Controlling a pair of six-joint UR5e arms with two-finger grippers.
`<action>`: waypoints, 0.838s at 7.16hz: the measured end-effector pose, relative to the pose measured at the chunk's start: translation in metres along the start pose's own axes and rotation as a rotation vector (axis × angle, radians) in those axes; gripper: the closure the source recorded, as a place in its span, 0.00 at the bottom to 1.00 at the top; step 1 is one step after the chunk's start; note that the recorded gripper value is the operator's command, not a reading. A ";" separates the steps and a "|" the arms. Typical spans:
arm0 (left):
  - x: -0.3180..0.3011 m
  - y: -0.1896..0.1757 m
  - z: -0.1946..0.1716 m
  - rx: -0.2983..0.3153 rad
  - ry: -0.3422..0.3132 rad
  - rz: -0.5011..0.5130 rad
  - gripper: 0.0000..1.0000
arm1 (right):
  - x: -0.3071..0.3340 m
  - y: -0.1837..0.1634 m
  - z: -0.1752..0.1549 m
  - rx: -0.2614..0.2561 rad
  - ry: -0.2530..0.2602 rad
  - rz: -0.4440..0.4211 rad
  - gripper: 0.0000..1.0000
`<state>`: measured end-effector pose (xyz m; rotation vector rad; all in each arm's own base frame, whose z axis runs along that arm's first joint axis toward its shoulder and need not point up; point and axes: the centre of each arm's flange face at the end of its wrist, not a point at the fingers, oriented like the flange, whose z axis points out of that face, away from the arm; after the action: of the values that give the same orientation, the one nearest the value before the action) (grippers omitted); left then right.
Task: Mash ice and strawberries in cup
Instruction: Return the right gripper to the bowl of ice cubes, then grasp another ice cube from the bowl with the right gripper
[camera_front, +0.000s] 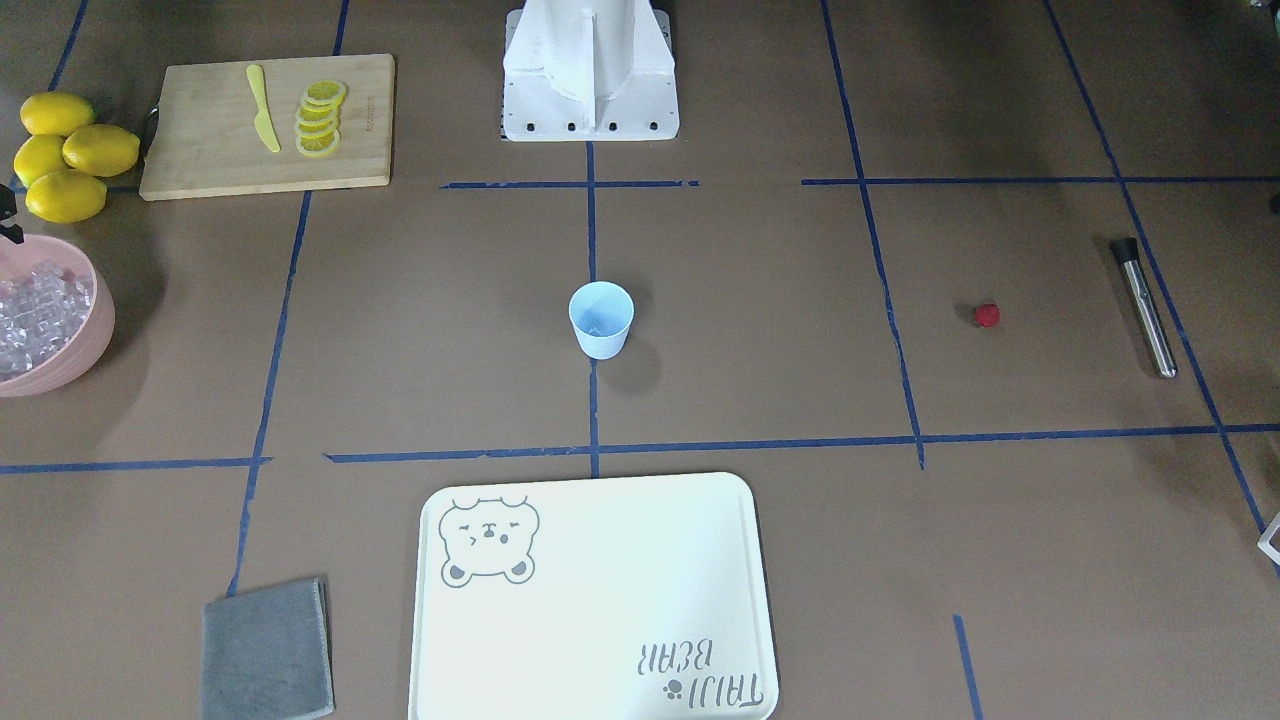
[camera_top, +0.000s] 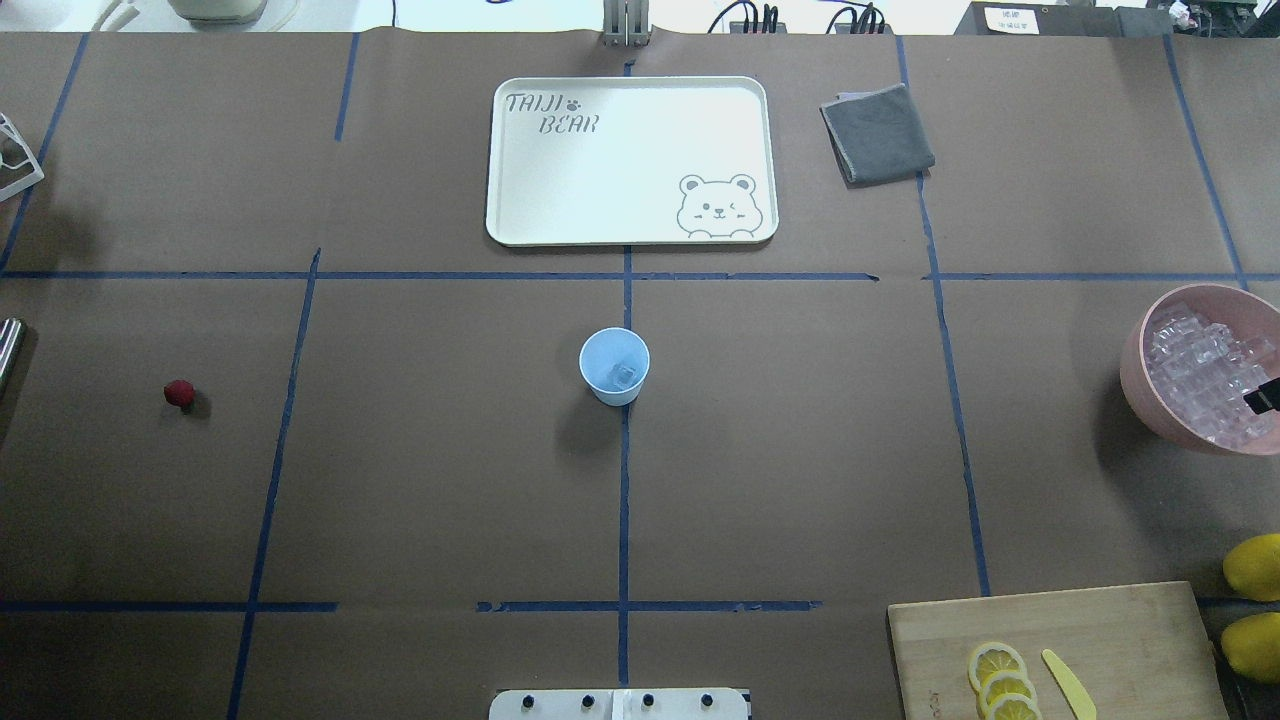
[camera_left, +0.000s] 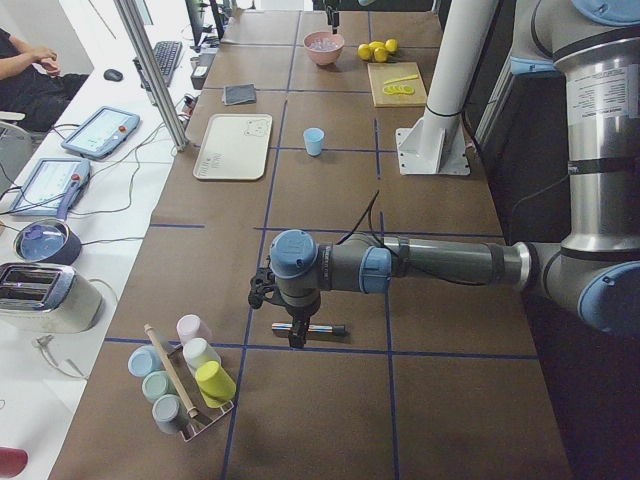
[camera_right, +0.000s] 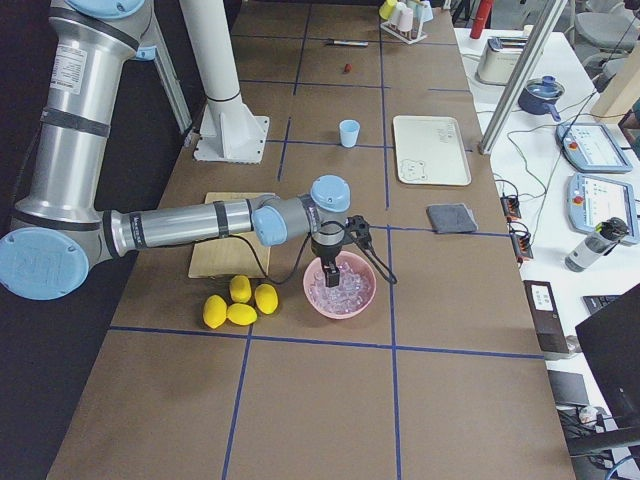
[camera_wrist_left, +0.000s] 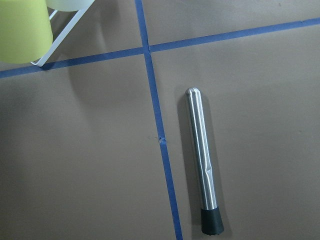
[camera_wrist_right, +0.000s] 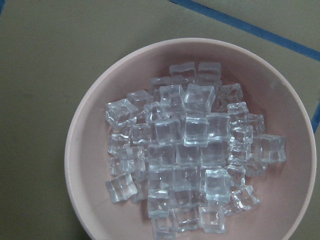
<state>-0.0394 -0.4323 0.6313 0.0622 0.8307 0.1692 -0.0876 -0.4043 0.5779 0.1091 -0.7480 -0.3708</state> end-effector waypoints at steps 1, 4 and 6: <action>0.000 0.000 0.000 0.000 0.001 -0.001 0.00 | 0.006 -0.004 0.008 -0.008 0.002 -0.009 0.02; 0.000 0.000 -0.001 0.001 0.001 -0.002 0.00 | 0.024 -0.016 0.033 -0.038 0.005 0.003 0.04; 0.000 0.000 -0.001 0.002 0.001 -0.002 0.00 | 0.022 -0.017 0.042 -0.055 0.010 0.003 0.05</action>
<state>-0.0399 -0.4325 0.6308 0.0630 0.8319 0.1671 -0.1063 -0.4267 0.6190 0.0577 -0.7277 -0.3878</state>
